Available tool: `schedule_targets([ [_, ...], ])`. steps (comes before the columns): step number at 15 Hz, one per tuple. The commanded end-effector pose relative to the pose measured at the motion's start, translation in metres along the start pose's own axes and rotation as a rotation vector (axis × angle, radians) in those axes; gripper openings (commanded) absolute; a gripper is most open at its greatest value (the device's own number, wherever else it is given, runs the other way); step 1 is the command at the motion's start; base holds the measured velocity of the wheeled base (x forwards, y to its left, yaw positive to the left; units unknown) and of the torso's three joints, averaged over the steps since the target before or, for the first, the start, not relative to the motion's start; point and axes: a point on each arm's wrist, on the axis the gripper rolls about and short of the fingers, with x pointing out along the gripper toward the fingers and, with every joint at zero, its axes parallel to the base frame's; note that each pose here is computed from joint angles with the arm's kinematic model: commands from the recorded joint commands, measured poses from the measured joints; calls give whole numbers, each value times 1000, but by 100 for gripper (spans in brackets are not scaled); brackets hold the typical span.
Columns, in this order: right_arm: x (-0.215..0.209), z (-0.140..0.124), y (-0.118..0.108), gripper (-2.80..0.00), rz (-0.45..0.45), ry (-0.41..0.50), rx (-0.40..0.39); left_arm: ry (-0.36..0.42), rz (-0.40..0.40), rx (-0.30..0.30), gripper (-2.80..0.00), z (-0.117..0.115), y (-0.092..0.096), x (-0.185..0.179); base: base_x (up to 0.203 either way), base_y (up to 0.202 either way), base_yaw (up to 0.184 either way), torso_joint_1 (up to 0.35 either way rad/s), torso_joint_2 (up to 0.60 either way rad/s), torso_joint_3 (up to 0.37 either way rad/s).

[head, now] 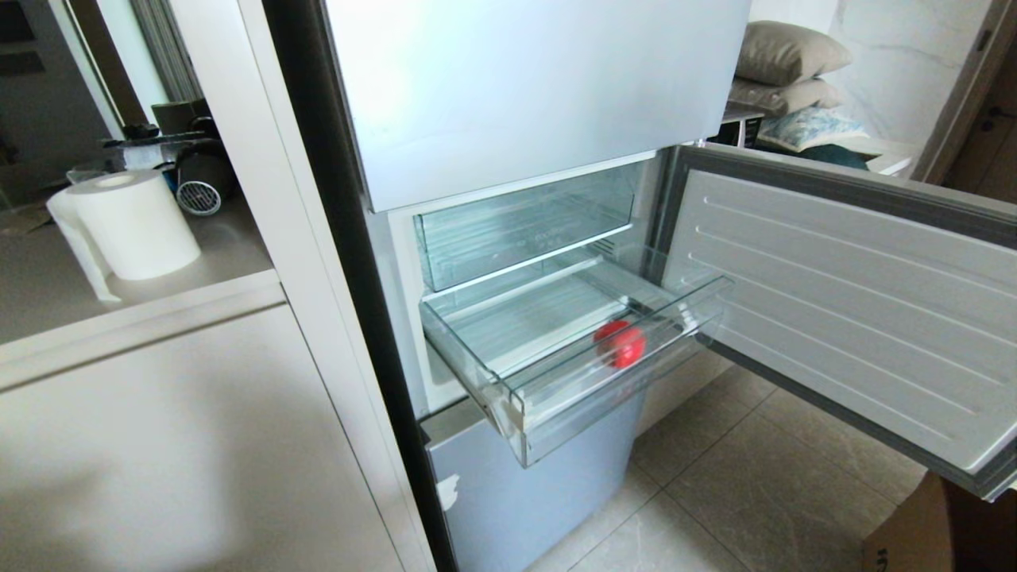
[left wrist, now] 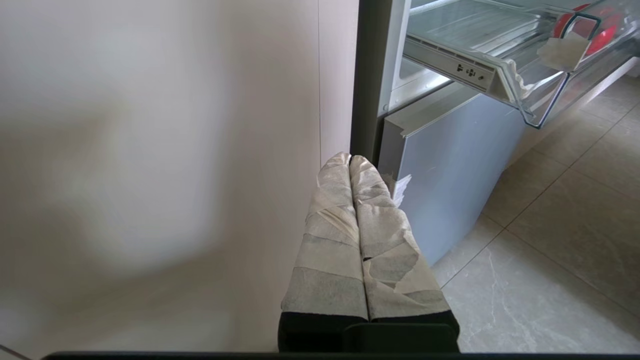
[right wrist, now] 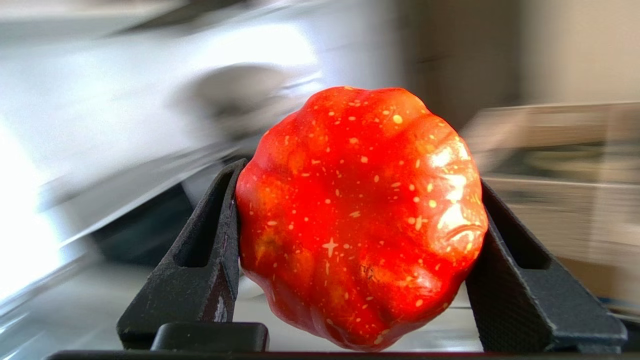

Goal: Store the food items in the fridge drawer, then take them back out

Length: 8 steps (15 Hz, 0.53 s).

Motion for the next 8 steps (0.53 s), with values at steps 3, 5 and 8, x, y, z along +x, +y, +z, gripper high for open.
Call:
schedule_targets([
  [3, -38, -26, 119, -280, 436, 212, 151, 1, 1, 0, -280, 0, 0, 0, 0, 0, 0, 0, 0, 0],
  [5, -54, -57, 163, -280, 575, 371, 172, 1, 1, 0, -280, 0, 0, 0, 0, 0, 0, 0, 0, 0],
  [8, -61, -138, 228, -280, 676, 638, 88, 1, 1, 0, -280, 0, 0, 0, 0, 0, 0, 0, 0, 0],
])
